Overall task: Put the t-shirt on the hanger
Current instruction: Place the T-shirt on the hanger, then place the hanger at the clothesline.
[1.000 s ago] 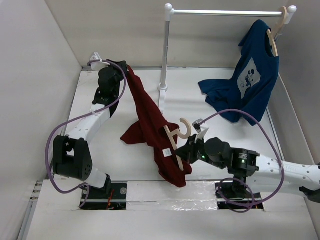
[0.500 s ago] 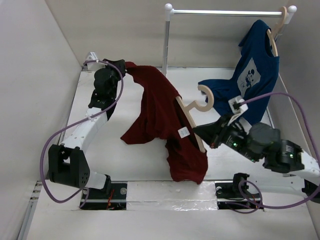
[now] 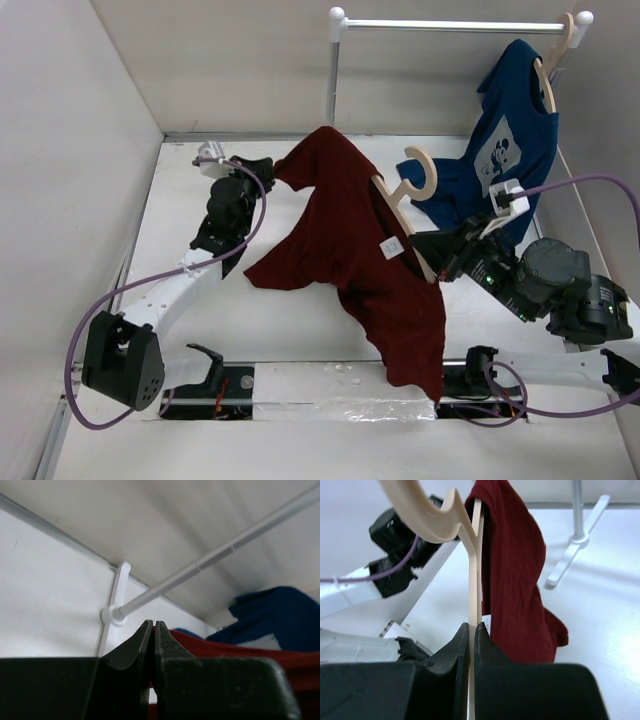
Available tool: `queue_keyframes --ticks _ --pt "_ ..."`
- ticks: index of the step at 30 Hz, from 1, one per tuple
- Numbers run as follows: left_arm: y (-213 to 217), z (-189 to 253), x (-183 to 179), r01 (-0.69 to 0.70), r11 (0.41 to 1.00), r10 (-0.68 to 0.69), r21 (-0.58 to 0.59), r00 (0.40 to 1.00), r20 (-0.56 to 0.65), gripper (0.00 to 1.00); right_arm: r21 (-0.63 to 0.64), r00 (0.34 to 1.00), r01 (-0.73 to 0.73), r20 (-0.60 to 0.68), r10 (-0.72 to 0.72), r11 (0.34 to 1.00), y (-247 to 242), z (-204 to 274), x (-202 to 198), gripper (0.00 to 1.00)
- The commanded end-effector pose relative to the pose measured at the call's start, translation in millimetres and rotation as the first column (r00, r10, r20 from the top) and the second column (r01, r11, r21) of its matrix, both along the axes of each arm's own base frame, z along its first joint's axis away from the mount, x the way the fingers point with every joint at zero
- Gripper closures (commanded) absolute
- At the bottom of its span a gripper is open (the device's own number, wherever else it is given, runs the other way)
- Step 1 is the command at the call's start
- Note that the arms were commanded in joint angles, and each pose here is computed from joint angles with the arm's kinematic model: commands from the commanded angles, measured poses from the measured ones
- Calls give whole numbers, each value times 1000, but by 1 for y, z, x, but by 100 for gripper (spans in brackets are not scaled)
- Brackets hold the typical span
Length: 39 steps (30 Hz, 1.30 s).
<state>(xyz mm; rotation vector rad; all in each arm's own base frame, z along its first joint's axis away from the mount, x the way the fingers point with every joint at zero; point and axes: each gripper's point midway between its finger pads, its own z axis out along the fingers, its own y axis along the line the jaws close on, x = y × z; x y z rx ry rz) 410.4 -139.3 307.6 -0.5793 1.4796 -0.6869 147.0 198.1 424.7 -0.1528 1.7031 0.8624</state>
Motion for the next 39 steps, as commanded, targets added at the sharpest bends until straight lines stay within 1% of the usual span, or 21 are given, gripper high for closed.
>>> queue_keyframes --ticks 1,2,3,4,5,7,8,10,12,15,16,18,19,22,23,27,30,31,34,36,39 --pt "0 19 -19 15 1000 -13 -21 996 87 100 113 984 161 58 -168 980 -34 41 18 100" --pt "-1 19 -22 26 999 -24 -26 996 90 93 102 979 187 58 -193 977 -38 39 21 100" --pt "-4 19 -25 49 999 -47 -23 995 91 71 92 972 223 56 -229 970 -43 37 26 100" --pt "-4 24 -31 63 998 -60 -25 993 104 62 77 968 240 61 -245 968 -44 36 29 100" --pt "-4 21 -35 73 997 -71 -23 992 104 56 70 958 274 65 -278 959 -50 37 35 100" --pt "-7 29 -48 115 993 -110 -25 985 133 51 40 950 299 80 -301 953 -53 37 43 100" --pt "-7 25 -53 128 992 -124 -21 983 132 50 14 932 354 83 -354 935 -57 34 57 100" --pt "-12 30 -65 182 983 -177 -15 972 157 55 -10 935 345 96 -342 939 -53 35 68 100" --pt "-21 22 -75 247 969 -246 11 959 142 60 -30 920 384 102 -380 923 -58 34 91 100" --pt "-40 13 -94 379 924 -382 49 915 128 80 -81 909 414 97 -406 907 -59 29 126 100" --pt "-42 14 -100 400 915 -403 51 905 137 91 -71 880 473 100 -465 878 -76 37 140 100" --pt "-44 0 -108 428 901 -433 73 895 107 100 -75 861 507 97 -500 859 -84 39 159 100" --pt "-42 1 -113 429 899 -437 86 892 115 100 -74 834 551 90 -545 831 -96 42 176 100" --pt "-39 -19 -121 434 894 -444 110 893 80 100 -65 823 568 77 -563 821 -103 49 199 100" --pt "-38 -30 -124 438 892 -447 114 892 67 100 -39 806 590 90 -586 806 -111 63 201 100" --pt "-40 -54 -127 461 874 -470 151 882 25 100 -38 753 656 88 -652 754 -131 76 224 100" --pt "-46 -52 -132 496 856 -506 146 861 43 91 -39 698 715 83 -711 698 -152 78 243 100" --pt "-45 -50 -134 495 857 -506 146 861 50 87 -35 689 724 77 -720 689 -157 78 247 100" --pt "-46 -50 -136 503 853 -514 140 856 52 80 -13 674 738 65 -736 675 -174 80 259 100" --pt "-48 -50 -135 480 863 -492 156 870 43 78 -11 674 738 53 -737 674 -179 76 269 100" --pt "-56 -46 -140 484 856 -498 182 866 38 76 -7 664 748 50 -746 664 -189 79 277 100"
